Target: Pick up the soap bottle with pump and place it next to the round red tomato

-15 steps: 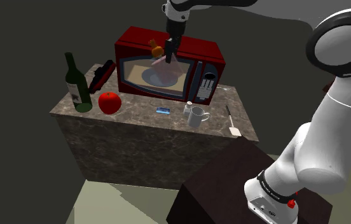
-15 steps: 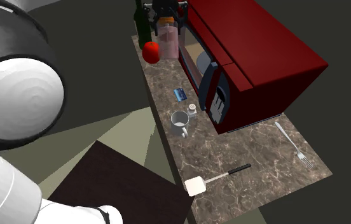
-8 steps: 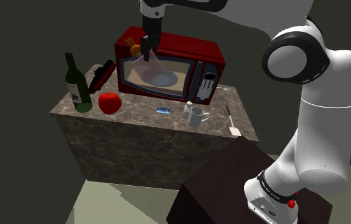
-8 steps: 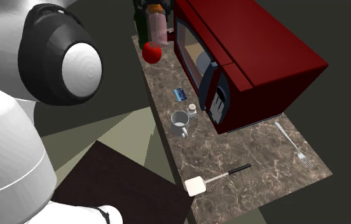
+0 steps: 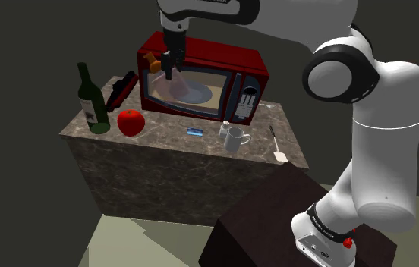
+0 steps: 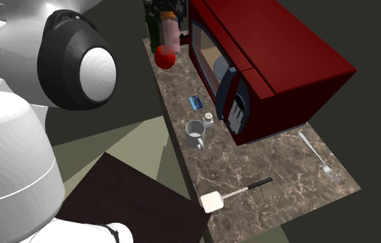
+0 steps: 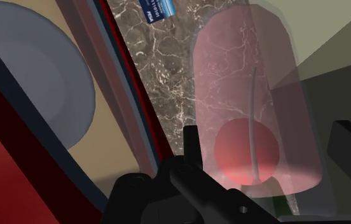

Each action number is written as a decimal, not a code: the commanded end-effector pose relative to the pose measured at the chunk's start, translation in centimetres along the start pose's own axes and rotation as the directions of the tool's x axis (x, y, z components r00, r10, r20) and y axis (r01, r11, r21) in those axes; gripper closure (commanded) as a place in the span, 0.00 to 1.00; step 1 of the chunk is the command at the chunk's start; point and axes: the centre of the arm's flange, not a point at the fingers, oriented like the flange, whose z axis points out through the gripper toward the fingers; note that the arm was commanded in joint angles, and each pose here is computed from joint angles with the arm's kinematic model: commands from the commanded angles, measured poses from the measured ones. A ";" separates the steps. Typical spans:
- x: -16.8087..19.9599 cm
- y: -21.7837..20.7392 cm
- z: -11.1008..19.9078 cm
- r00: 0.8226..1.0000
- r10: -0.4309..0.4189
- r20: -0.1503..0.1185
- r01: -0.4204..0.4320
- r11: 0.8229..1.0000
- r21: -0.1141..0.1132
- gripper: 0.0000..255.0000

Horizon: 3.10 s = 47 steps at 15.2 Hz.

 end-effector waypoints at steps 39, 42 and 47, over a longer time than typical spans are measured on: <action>0.0 -0.8 21.1 1.000 0.000 -0.001 0.000 1.000 0.000 1.00; 0.0 -0.9 22.7 1.000 0.000 -0.001 0.000 1.000 0.000 1.00; 0.0 -0.9 23.1 1.000 0.000 -0.001 0.000 1.000 0.000 1.00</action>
